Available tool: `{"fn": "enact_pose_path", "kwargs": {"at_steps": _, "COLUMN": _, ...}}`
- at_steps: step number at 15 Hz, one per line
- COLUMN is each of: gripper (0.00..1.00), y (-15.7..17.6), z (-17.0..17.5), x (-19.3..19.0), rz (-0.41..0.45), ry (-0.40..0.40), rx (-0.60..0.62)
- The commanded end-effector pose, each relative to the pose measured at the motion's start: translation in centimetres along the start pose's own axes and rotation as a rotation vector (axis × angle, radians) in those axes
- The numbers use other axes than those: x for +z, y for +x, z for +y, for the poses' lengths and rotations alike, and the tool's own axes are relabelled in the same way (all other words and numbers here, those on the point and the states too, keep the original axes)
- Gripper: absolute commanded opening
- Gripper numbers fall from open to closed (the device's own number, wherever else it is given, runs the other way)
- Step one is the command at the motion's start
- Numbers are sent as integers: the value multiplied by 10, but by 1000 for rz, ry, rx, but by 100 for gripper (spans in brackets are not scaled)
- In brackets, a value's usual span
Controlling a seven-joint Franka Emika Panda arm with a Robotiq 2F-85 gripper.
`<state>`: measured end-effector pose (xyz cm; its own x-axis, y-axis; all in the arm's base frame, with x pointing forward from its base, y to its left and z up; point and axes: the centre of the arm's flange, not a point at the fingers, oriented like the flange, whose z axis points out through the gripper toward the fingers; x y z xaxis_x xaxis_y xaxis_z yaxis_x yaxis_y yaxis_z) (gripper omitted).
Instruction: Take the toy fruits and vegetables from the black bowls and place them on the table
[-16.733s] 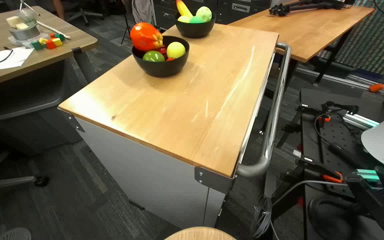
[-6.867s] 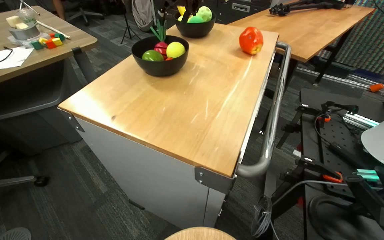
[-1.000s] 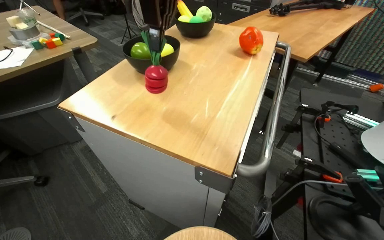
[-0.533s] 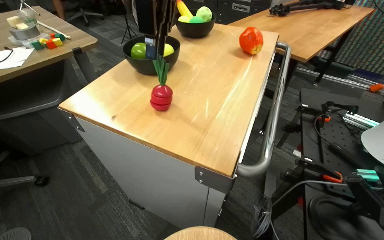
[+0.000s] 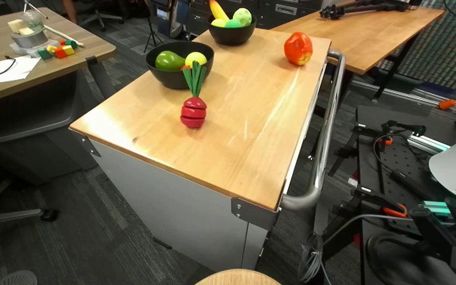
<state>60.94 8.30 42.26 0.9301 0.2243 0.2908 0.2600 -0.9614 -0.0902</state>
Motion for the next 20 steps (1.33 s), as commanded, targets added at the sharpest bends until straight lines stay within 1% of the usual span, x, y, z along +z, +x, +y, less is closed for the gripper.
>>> {"fn": "enact_pose_path", "kwargs": {"at_steps": 1, "gripper": 100, "y": 18, "z": 28, "x": 16, "rz": 52, "ry": -46, "rx": 14}}
{"fn": "enact_pose_path", "kwargs": {"at_steps": 6, "gripper": 100, "y": 23, "z": 59, "x": 48, "rz": 61, "ry": -89, "rx": 53}}
{"fn": "enact_pose_path", "kwargs": {"at_steps": 10, "gripper": 100, "y": 26, "z": 76, "x": 68, "rz": 64, "ry": -122, "rx": 88}}
{"fn": "enact_pose_path", "kwargs": {"at_steps": 14, "gripper": 100, "y": 26, "z": 83, "x": 85, "rz": 77, "ry": -168, "rx": 80}}
{"fn": "enact_pose_path", "kwargs": {"at_steps": 20, "gripper": 100, "y": 27, "z": 82, "x": 111, "rz": 87, "ry": -174, "rx": 81}}
